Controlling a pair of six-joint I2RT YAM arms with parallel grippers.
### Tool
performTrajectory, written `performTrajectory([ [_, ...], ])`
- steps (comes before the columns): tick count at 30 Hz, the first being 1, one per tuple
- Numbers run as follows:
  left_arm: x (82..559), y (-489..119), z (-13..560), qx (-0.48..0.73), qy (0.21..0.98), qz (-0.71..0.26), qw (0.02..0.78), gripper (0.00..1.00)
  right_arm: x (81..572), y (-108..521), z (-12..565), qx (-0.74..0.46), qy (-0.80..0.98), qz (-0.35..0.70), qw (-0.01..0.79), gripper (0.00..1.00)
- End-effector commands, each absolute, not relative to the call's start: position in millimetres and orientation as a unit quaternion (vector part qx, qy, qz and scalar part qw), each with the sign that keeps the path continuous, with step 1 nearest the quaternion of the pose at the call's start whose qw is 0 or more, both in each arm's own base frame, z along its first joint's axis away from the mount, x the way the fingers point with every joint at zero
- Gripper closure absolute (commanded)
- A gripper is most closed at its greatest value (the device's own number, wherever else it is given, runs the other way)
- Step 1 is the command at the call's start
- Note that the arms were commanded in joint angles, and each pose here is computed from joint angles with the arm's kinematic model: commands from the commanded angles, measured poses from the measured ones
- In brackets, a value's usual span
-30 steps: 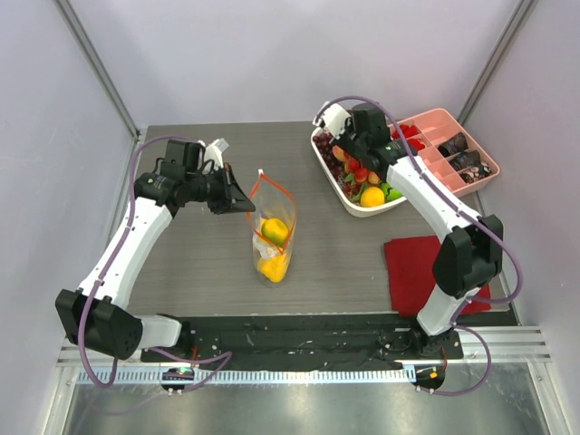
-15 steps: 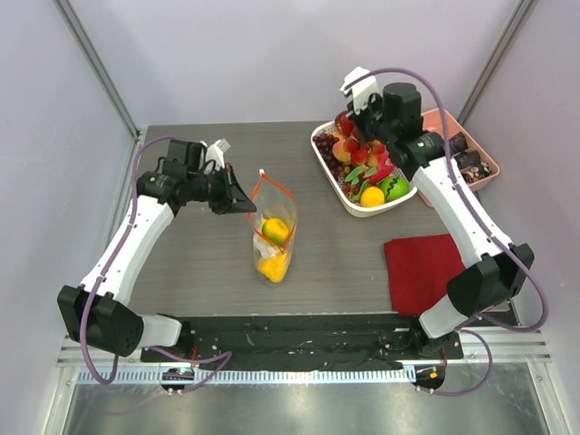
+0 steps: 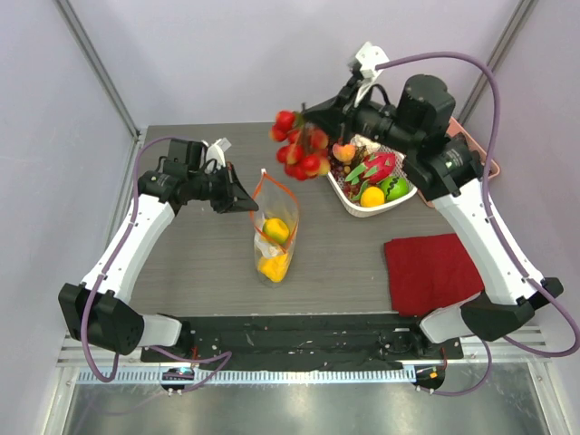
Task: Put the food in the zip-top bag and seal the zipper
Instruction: Place the fake fruit in the zipper food storage bag.
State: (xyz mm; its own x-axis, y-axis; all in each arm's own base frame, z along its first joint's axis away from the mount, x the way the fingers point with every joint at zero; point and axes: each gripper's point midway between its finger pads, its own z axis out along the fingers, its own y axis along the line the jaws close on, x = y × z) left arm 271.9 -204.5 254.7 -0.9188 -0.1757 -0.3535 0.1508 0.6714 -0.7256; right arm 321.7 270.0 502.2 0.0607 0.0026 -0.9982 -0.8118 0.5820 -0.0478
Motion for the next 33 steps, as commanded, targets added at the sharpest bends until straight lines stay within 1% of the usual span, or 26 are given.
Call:
performTrajectory([
  [1, 274, -212, 268, 0.008, 0.877, -0.43, 0.213, 1.0, 269, 309, 531, -0.339, 0.555, 0.426, 0.629, 0.99],
  [3, 274, -213, 270, 0.009, 0.875, -0.434, 0.213, 1.0, 263, 319, 531, -0.333, 0.548, 0.451, 0.62, 0.99],
  [6, 274, -213, 272, 0.01, 0.874, -0.437, 0.214, 1.0, 263, 332, 515, -0.315, 0.565, 0.488, 0.585, 0.99],
  [9, 272, -214, 275, 0.013, 0.87, -0.443, 0.215, 1.0, 267, 337, 492, -0.308, 0.582, 0.495, 0.567, 0.99],
  [10, 272, -214, 274, 0.013, 0.87, -0.444, 0.215, 1.0, 270, 340, 474, -0.307, 0.595, 0.493, 0.555, 0.99],
  [12, 269, -216, 278, 0.015, 0.866, -0.452, 0.214, 1.0, 273, 342, 460, -0.301, 0.604, 0.496, 0.546, 0.99],
  [13, 270, -216, 278, 0.016, 0.865, -0.453, 0.215, 1.0, 275, 344, 443, -0.296, 0.618, 0.498, 0.532, 0.99],
  [16, 269, -215, 279, 0.017, 0.866, -0.451, 0.217, 1.0, 277, 347, 426, -0.29, 0.629, 0.501, 0.518, 0.99],
  [21, 267, -215, 281, 0.018, 0.867, -0.449, 0.216, 1.0, 278, 335, 408, -0.322, 0.645, 0.437, 0.537, 0.99],
  [23, 268, -215, 280, 0.015, 0.867, -0.451, 0.214, 1.0, 273, 330, 406, -0.353, 0.634, 0.407, 0.555, 0.99],
  [24, 268, -216, 281, 0.016, 0.865, -0.453, 0.214, 1.0, 262, 335, 398, -0.374, 0.635, 0.398, 0.546, 0.99],
  [25, 269, -217, 281, 0.016, 0.865, -0.454, 0.213, 1.0, 264, 332, 392, -0.399, 0.629, 0.36, 0.562, 0.99],
  [29, 271, -217, 281, 0.014, 0.864, -0.456, 0.212, 1.0, 254, 331, 376, -0.446, 0.619, 0.312, 0.567, 0.99],
  [33, 271, -218, 281, 0.014, 0.864, -0.456, 0.213, 1.0, 252, 334, 370, -0.459, 0.619, 0.298, 0.563, 0.99],
])
